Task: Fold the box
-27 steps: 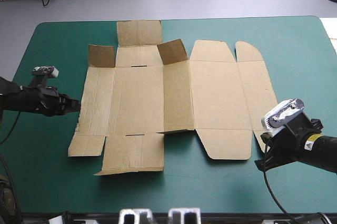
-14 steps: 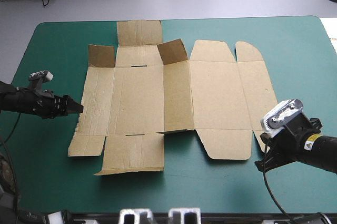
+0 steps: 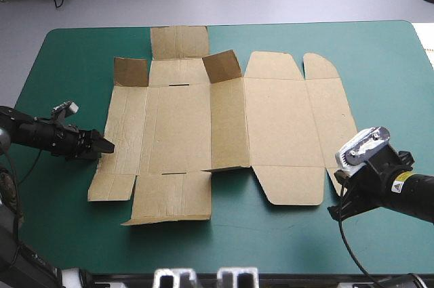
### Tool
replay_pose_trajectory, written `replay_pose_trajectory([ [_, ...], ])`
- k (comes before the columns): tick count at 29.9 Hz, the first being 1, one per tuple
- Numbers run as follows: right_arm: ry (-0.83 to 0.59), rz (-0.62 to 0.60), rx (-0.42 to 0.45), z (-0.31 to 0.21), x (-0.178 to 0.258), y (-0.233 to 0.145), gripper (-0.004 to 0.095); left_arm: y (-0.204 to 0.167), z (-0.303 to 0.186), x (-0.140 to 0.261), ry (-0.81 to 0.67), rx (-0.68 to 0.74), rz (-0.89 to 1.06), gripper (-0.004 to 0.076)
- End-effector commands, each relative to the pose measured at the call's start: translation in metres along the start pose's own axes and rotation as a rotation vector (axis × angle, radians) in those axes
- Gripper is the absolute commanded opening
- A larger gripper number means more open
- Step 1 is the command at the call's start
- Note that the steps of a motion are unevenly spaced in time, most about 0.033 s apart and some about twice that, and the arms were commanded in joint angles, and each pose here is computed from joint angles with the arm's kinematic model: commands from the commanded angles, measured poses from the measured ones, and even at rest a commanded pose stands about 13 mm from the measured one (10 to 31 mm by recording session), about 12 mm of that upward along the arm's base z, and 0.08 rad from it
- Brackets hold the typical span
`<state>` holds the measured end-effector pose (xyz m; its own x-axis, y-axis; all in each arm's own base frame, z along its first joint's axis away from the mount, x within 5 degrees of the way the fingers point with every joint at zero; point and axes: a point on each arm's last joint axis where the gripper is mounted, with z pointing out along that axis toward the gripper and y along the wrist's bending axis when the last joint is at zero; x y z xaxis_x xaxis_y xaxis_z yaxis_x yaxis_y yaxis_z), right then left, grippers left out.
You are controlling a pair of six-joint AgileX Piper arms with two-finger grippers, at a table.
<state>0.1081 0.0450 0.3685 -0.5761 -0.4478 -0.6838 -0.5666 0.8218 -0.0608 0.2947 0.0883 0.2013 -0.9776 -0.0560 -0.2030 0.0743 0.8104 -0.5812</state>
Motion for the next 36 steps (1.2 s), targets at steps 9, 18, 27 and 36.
replay_pose_trajectory([
  [9,-0.083,-0.002,0.010,-0.007,-0.010,0.000,-0.0024,-0.011,0.008,-0.001,0.021,0.157,-0.019,0.0504],
  [18,-0.103,-0.002,0.019,-0.007,-0.012,-0.001,-0.0024,-0.027,0.028,0.001,0.059,0.215,0.002,0.0504],
  [27,-0.103,-0.004,0.019,-0.007,-0.012,-0.001,-0.0024,-0.043,0.042,-0.005,0.069,0.230,-0.011,0.0486],
  [36,-0.105,-0.002,0.015,-0.007,-0.012,-0.001,-0.0024,-0.039,0.043,-0.011,0.005,0.183,-0.059,-0.0013],
])
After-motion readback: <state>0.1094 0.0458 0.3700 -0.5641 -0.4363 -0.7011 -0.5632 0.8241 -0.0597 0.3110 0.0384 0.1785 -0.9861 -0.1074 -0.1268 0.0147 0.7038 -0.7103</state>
